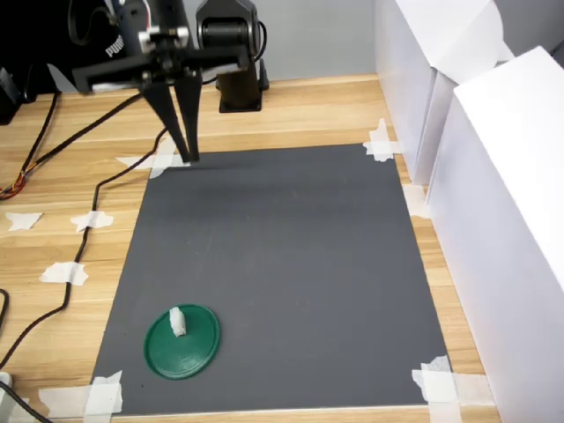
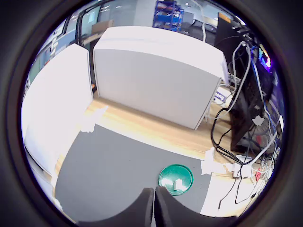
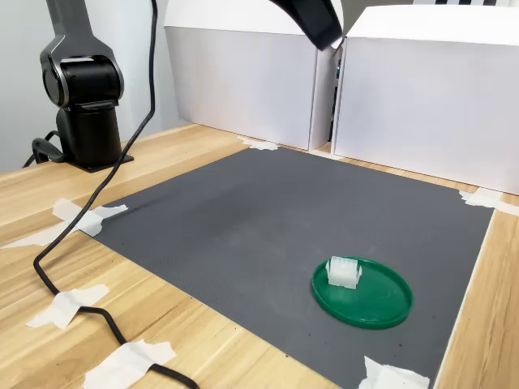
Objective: Grasp a white terminal and put it on the green lid.
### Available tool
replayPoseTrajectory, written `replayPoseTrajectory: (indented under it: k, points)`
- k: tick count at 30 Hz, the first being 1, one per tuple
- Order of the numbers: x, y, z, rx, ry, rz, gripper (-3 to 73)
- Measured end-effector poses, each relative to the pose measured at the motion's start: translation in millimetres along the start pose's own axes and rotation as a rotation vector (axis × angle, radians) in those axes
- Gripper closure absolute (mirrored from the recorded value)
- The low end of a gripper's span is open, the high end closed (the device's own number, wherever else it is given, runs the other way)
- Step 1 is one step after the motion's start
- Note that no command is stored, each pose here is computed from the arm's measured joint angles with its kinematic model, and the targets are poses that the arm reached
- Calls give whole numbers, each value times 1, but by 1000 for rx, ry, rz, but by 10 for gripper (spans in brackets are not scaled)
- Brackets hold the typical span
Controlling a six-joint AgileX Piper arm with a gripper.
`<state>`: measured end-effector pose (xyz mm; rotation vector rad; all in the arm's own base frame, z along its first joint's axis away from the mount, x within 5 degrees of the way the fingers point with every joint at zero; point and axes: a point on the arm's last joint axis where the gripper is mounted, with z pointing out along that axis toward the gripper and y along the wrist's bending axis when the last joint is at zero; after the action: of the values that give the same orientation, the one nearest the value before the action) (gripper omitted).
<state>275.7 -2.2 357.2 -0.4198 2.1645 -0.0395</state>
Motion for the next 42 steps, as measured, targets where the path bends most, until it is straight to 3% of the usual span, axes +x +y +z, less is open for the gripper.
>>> replayPoseTrajectory:
  k: [7, 20, 33, 42]
  points:
    - [38, 20, -41, 46, -81, 116, 711]
    - [112, 55, -84, 57, -96, 265, 711]
    - [184, 82, -91, 79, -129, 265, 711]
    - [196, 86, -90, 94, -164, 262, 711]
